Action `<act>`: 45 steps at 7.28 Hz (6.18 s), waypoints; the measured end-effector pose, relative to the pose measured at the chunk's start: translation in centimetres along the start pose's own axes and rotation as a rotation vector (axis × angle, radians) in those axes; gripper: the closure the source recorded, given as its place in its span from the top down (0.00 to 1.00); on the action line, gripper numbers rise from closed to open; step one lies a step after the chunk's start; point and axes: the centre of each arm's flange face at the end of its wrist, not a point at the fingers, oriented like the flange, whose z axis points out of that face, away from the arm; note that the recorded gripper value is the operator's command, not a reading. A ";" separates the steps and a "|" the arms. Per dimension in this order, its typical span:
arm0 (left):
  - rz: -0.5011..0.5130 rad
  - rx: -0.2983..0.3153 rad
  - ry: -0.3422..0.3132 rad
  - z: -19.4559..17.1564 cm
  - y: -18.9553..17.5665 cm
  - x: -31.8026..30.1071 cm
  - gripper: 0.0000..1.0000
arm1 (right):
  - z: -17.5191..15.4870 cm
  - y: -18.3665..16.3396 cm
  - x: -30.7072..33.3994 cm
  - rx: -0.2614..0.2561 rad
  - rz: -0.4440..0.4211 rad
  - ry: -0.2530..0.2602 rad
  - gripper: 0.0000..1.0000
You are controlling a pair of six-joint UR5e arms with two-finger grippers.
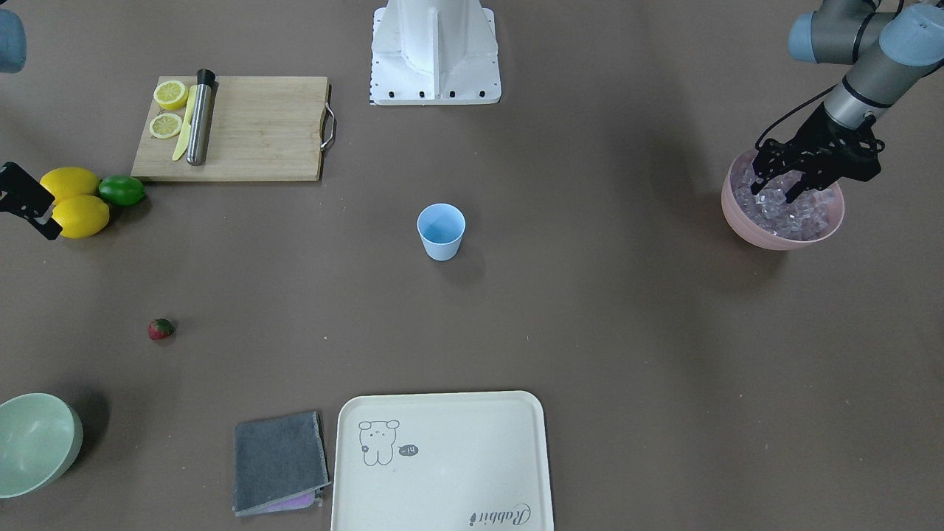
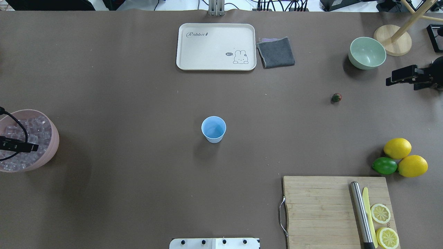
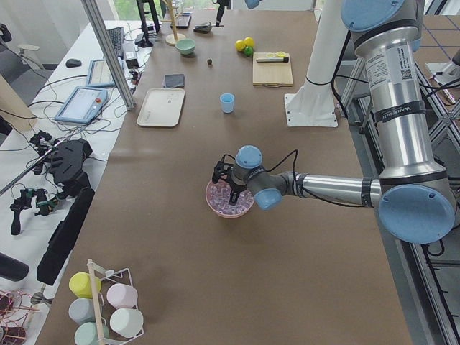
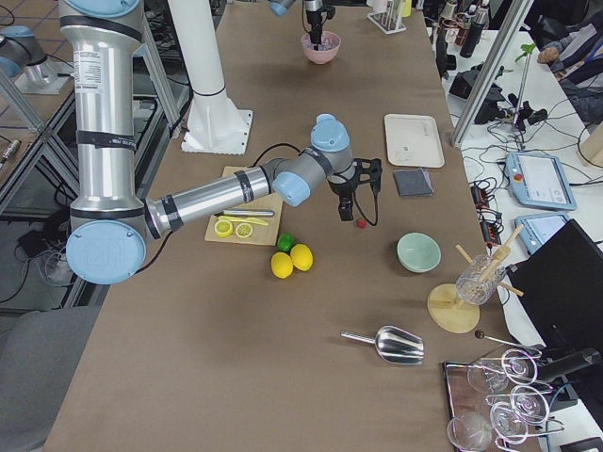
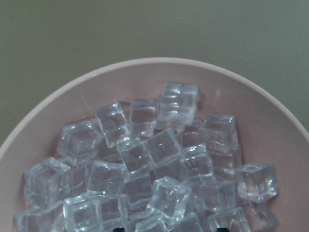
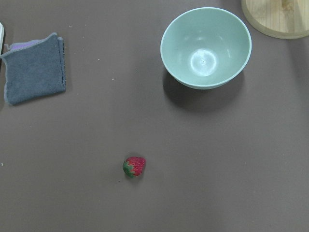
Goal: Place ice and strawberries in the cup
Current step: 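Lift the ice cube with the left gripper and carry it toward the blue cup, then open the left gripper above the blue cup to drop the ice, then move the left gripper back over the pink ice bowl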
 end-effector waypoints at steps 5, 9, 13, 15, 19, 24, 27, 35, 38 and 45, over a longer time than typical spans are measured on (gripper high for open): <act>0.009 -0.002 -0.006 0.6 -0.1 -0.3 0.34 | 0.0 0.0 0.0 0.000 -0.001 0.000 1.00; 0.019 0.005 0.008 0.2 0.0 -0.1 0.00 | -0.5 0.1 -0.4 0.007 -0.006 -0.007 1.00; -0.006 0.023 0.144 -3.4 -5.0 1.0 0.00 | -0.9 0.1 -0.7 0.013 -0.007 -0.014 1.00; -0.024 0.063 0.196 -6.0 -10.4 3.0 0.00 | -1.0 0.1 -0.9 0.015 -0.009 -0.017 1.00; -0.218 0.095 0.329 -8.8 -21.7 16.2 0.00 | -1.0 0.1 -1.0 0.014 -0.009 -0.017 1.00; -0.415 0.092 0.439 -2.4 -20.0 37.5 0.00 | -0.9 0.0 -1.1 0.013 -0.011 -0.018 1.00; -0.460 0.082 0.461 1.0 -16.9 44.7 0.00 | -1.0 -0.1 -1.4 0.020 -0.014 -0.018 1.00; -0.473 0.100 0.429 4.7 -16.6 47.3 0.98 | -0.2 -0.1 -1.9 0.030 -0.034 -0.001 1.00; -0.458 0.110 0.417 4.3 -16.9 45.9 0.98 | 0.0 0.0 -1.9 0.028 -0.034 -0.001 1.00; -0.044 0.079 0.029 -4.0 -17.7 21.9 1.00 | 1.0 0.4 -2.1 0.014 -0.034 0.008 1.00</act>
